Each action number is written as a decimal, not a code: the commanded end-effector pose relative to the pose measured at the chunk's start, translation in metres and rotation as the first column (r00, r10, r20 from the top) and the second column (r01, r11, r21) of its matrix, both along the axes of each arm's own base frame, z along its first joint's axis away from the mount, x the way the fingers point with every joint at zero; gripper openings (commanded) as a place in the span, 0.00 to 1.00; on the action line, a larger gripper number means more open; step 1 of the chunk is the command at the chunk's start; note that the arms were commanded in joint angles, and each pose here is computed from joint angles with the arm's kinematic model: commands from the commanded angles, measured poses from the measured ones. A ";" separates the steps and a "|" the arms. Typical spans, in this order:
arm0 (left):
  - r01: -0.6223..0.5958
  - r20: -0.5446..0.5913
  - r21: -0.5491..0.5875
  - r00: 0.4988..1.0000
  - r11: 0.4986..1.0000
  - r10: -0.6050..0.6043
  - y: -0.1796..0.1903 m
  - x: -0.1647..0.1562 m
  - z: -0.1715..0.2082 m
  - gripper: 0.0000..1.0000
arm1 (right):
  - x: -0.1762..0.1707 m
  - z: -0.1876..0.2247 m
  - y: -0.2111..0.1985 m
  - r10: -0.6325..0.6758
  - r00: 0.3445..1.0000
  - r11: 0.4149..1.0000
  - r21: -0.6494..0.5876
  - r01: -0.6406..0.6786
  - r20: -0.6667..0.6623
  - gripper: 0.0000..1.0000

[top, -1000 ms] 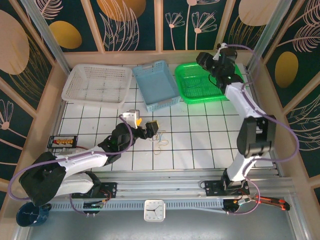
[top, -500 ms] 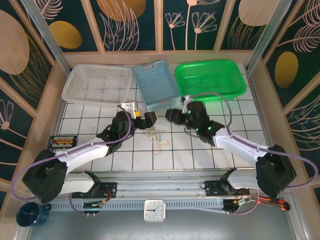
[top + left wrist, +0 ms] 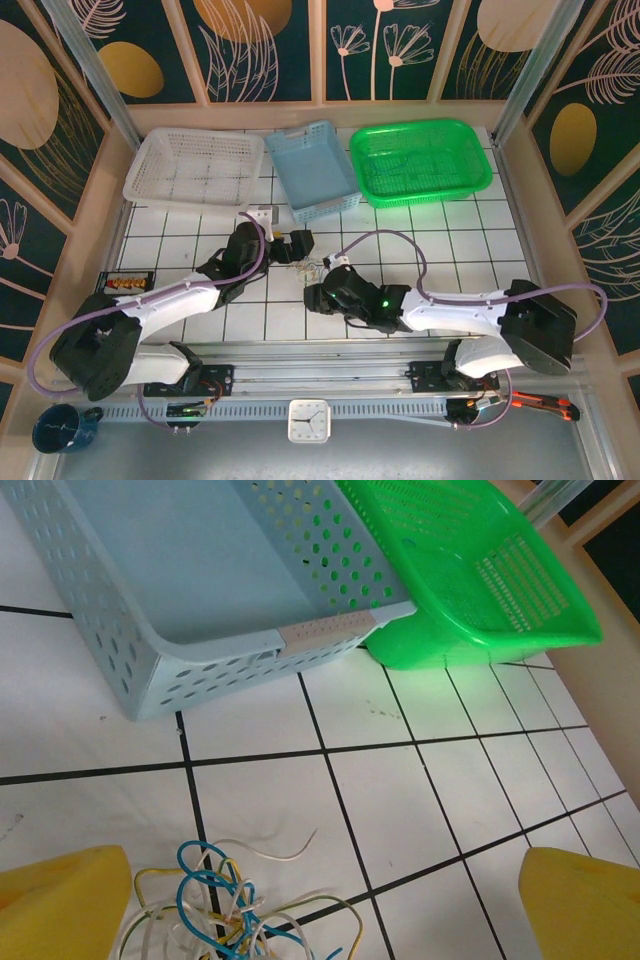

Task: Untangle the cables

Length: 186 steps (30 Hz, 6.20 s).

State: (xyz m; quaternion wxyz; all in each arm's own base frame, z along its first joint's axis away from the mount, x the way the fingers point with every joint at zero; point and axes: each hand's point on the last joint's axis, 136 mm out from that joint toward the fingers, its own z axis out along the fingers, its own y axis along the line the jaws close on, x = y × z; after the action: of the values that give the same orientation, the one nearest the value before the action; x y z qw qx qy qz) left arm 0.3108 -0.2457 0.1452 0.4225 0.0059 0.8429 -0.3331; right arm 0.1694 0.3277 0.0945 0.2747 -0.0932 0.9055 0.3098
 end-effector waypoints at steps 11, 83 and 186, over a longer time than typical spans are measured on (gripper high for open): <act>-0.012 -0.006 -0.001 1.000 1.000 0.012 0.007 -0.005 -0.004 0.99 | 0.005 -0.034 -0.008 -0.108 0.992 0.994 -0.008 0.107 -0.062 0.47; 0.370 0.249 -0.107 0.909 0.923 -0.335 -0.048 -0.030 0.060 0.91 | 0.091 0.119 -0.086 -0.120 0.958 0.972 0.226 0.061 0.260 0.00; 0.657 0.230 -0.417 0.745 0.628 -0.626 -0.161 -0.035 0.142 0.62 | 0.054 0.161 -0.109 0.054 0.920 0.905 0.370 -0.209 0.388 0.00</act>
State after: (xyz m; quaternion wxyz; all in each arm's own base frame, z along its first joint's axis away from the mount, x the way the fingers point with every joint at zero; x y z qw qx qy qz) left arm 0.2764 -0.4021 0.2682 0.2833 0.1968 0.6875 -0.6390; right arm 0.2284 0.2131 0.2503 0.4280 -0.1361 0.7577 0.4735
